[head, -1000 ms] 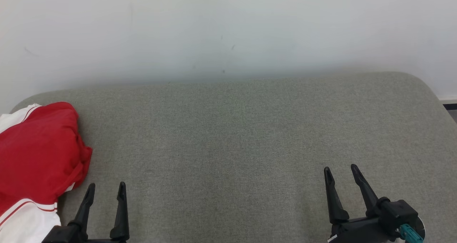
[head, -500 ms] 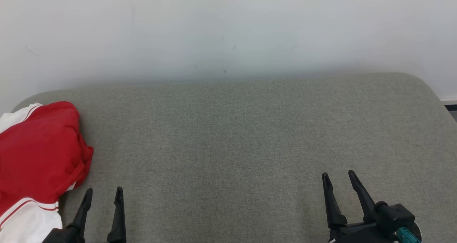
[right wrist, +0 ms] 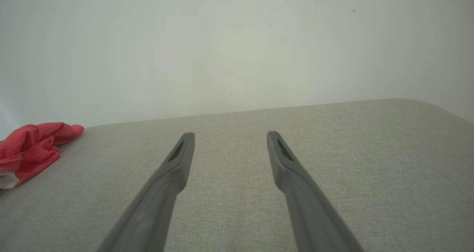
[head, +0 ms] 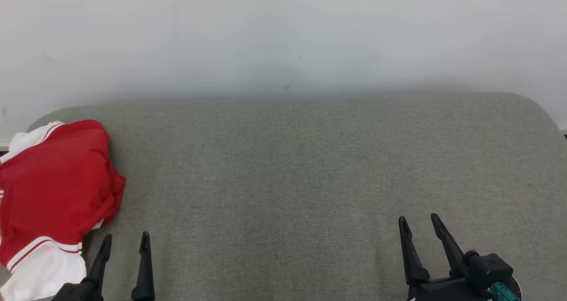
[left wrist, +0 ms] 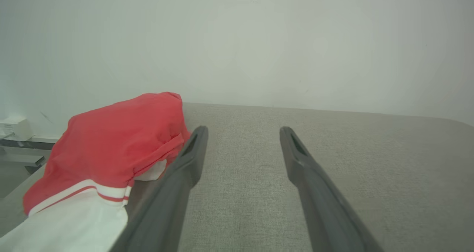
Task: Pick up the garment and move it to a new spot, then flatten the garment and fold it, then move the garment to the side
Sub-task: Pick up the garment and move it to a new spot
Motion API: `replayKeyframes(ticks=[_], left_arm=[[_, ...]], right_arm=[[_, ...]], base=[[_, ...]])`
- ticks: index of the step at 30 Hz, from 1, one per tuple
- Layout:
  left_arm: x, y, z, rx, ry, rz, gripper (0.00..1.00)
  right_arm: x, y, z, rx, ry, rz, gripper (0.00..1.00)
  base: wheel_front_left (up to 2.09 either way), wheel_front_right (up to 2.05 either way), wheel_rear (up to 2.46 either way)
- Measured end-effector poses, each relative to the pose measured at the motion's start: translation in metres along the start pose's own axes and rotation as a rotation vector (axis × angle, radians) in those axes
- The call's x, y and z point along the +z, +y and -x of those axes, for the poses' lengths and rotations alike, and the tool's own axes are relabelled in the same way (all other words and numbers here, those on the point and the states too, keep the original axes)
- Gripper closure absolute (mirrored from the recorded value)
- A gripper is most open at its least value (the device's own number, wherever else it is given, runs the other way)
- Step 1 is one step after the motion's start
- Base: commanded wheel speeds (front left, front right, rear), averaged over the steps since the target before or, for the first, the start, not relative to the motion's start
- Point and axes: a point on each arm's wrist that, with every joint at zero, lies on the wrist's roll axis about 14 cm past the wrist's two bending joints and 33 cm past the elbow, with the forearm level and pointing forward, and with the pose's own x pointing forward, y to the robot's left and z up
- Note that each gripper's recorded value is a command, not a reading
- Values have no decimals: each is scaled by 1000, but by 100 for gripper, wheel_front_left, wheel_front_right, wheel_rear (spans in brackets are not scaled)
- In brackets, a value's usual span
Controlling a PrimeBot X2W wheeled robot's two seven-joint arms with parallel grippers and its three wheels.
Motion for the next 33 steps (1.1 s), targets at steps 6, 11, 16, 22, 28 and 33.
replayKeyframes(ticks=[6,11,16,22,28,33], left_arm=[[1,19,10,60,1,-18,0],[4,40,23,128,-3,-20,0],[6,64,41,211,-2,-29,0],[11,96,69,330,-8,-45,0],[15,125,103,444,-8,-64,0],[18,145,134,537,-9,-74,0]], right_arm=[[-5,16,-8,51,14,-9,0],[-12,34,-15,106,34,-21,0],[-19,57,-25,176,53,-29,0],[-28,90,-35,272,78,-35,0],[-35,122,-42,368,98,-40,0],[-40,152,-43,451,115,-45,0]], base=[[0,0,0],[0,0,0],[0,0,0],[0,0,0],[0,0,0],[0,0,0]])
